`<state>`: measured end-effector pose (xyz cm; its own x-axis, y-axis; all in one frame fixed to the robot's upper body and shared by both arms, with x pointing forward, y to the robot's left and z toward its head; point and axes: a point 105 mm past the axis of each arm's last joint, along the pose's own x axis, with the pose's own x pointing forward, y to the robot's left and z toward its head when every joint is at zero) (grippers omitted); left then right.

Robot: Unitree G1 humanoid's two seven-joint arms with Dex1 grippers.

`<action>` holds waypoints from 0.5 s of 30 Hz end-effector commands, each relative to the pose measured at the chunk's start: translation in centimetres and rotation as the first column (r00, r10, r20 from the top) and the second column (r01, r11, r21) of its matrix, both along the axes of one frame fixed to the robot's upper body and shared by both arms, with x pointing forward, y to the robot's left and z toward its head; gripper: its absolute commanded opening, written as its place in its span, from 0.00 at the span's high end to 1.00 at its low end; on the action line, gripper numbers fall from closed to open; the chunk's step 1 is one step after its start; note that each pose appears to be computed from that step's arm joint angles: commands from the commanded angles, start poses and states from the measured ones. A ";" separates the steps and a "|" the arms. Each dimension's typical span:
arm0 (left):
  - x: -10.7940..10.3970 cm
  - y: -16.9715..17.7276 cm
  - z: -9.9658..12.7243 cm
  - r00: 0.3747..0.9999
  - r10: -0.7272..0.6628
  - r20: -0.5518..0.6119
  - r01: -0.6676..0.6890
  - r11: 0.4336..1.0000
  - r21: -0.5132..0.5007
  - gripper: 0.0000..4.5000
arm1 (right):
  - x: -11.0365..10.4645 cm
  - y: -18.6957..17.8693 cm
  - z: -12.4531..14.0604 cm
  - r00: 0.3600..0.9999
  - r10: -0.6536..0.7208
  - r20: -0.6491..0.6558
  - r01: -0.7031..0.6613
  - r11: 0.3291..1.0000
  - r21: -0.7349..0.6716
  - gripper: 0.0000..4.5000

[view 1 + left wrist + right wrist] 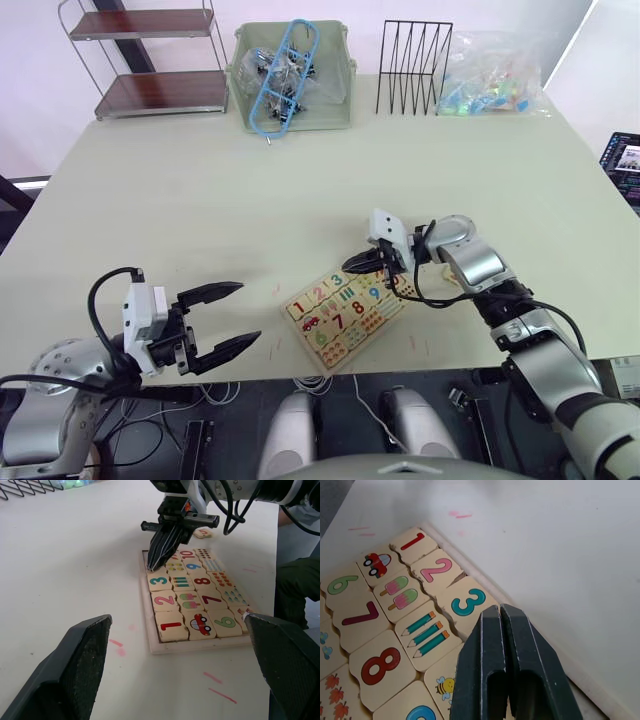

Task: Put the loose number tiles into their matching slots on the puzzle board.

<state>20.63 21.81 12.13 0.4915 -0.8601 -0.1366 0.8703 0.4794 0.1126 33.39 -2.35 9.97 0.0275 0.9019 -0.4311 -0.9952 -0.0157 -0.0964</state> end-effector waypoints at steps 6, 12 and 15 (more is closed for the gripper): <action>0.2 0.3 0.5 1.000 0.003 0.022 -0.003 1.000 0.013 0.00 | 0.5 -0.8 -0.7 0.999 -0.004 0.032 0.006 0.999 -0.054 0.99; 0.3 0.3 0.5 1.000 0.002 0.022 -0.003 1.000 0.013 0.00 | 0.4 -0.7 -0.7 1.000 -0.008 0.026 0.009 0.999 -0.037 0.99; 0.3 0.3 0.5 1.000 0.001 0.022 -0.001 1.000 0.013 0.00 | 0.5 -0.7 -0.5 1.000 -0.015 0.024 0.015 1.000 -0.027 0.99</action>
<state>20.81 21.94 12.14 0.4955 -0.8582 -0.1339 0.8680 0.4836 0.1127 33.66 -2.70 9.61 0.0368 0.8958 -0.4429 -0.9923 -0.0196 -0.1221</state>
